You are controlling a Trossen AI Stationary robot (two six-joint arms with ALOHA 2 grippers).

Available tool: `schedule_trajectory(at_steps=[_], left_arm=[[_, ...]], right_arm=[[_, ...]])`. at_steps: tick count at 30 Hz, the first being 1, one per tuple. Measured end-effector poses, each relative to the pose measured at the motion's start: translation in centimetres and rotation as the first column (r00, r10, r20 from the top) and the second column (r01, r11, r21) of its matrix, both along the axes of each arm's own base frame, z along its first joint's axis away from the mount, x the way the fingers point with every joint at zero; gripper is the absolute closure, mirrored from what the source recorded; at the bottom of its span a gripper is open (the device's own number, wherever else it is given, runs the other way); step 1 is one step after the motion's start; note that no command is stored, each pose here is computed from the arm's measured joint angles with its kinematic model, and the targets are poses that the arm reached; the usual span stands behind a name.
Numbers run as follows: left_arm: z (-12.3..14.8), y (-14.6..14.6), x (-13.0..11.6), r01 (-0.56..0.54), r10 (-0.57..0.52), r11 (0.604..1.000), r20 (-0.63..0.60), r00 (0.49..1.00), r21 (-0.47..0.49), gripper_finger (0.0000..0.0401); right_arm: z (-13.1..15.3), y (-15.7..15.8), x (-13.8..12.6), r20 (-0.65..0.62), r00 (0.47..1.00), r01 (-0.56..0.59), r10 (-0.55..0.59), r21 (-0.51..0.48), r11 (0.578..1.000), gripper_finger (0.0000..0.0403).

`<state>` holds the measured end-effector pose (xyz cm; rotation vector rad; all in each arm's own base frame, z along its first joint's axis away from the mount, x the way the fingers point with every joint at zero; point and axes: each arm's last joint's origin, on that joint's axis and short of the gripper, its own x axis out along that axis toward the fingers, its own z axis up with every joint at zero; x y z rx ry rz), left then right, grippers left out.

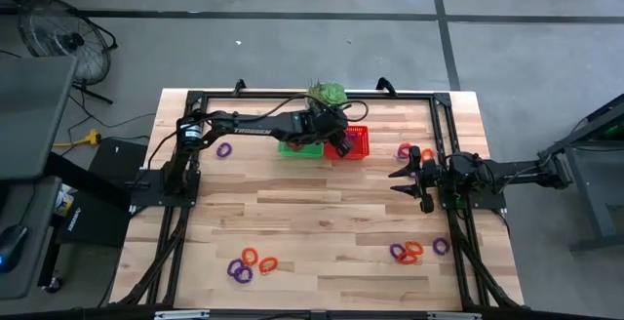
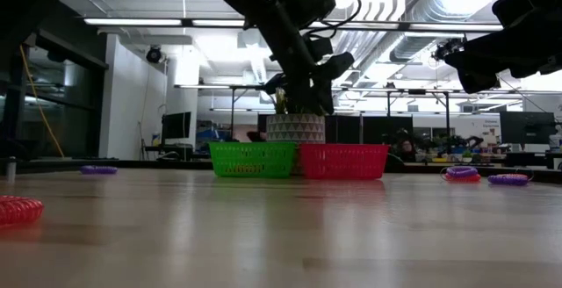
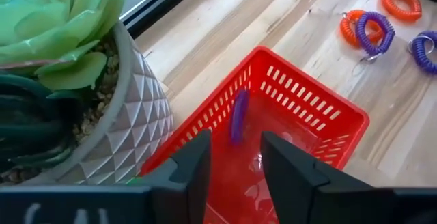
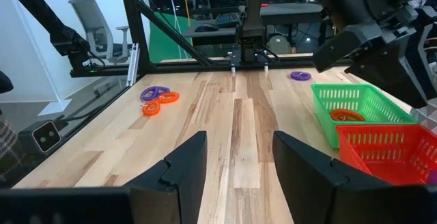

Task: Sort spring keychains
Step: Put the purple spring keychain into the orange bin

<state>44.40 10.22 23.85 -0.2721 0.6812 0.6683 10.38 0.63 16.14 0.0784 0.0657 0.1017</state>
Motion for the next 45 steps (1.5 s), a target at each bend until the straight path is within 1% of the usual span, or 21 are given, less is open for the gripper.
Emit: schedule_trajectory(at_steps=[4,8,10,12,16,19,21,23,26,30,33,37,41,42,45], left_arm=[[-0.1,0.0,0.0,0.025,-0.024,1.000,-0.026,0.999,0.020,0.0261],[-0.1,-0.1,-0.5,0.031,-0.030,0.999,-0.073,0.997,0.011,0.0261],[0.5,-0.3,-1.2,0.031,-0.031,1.000,-0.102,0.994,0.004,0.0261],[1.5,-0.4,-1.7,0.031,-0.030,1.000,-0.101,0.994,0.004,0.0261],[2.5,-0.7,-2.9,0.027,-0.028,1.000,-0.144,0.989,-0.007,0.0261],[3.5,-0.9,-4.0,0.023,-0.024,1.000,-0.147,0.989,-0.009,0.0261],[3.7,-1.1,-5.0,0.011,-0.013,1.000,-0.135,0.991,-0.015,0.0261],[3.3,-1.4,-6.4,0.001,-0.004,1.000,-0.140,0.990,-0.023,0.0261],[2.9,-1.8,-8.4,-0.017,0.014,0.999,-0.100,0.995,-0.031,0.0261],[1.7,-2.5,-11.8,-0.051,0.045,0.997,-0.110,0.993,-0.053,0.0261],[0.7,-2.9,-14.4,-0.089,0.079,0.994,-0.140,0.987,-0.069,0.0261],[-0.1,-2.9,-17.8,-0.150,0.134,0.984,-0.146,0.980,-0.099,0.0261],[-1.0,-2.8,-21.1,-0.220,0.191,0.964,-0.182,0.965,-0.152,0.0261],[-1.2,-2.8,-21.7,-0.239,0.207,0.957,-0.183,0.961,-0.168,0.0261],[-2.0,-2.5,-23.7,-0.288,0.232,0.930,-0.240,0.943,-0.231,0.0261]], right_arm=[[0.0,0.0,0.0,0.000,1.000,0.000,0.000,0.000,1.000,0.0244],[0.0,0.0,0.0,0.000,1.000,0.000,0.000,0.000,1.000,0.0246],[0.0,0.0,0.0,0.000,1.000,0.000,0.000,0.000,1.000,0.0245],[0.0,0.0,0.0,0.000,1.000,0.000,0.000,0.000,1.000,0.0243],[0.0,0.0,0.0,0.000,1.000,0.000,0.000,0.000,1.000,0.0240],[0.0,0.0,0.0,0.000,1.000,0.000,0.000,0.000,1.000,0.0243],[0.0,0.0,0.0,0.000,1.000,0.000,0.000,0.000,1.000,0.0245],[0.0,0.0,0.0,0.000,1.000,0.000,0.000,0.000,1.000,0.0246],[0.0,0.0,0.0,0.000,1.000,0.000,0.000,0.000,1.000,0.0245],[0.0,0.0,0.0,0.001,1.000,0.000,0.000,0.000,1.000,0.0241],[0.0,0.0,0.0,0.000,1.000,0.000,0.000,0.000,1.000,0.0240],[0.0,0.0,0.0,0.000,1.000,0.000,0.000,0.000,1.000,0.0244],[0.0,0.0,0.0,0.000,1.000,0.000,0.000,0.000,1.000,0.0246],[0.0,0.0,0.0,0.001,1.000,0.000,0.000,0.000,1.000,0.0246],[0.0,0.0,0.0,0.000,1.000,0.000,0.000,0.000,1.000,0.0243]])
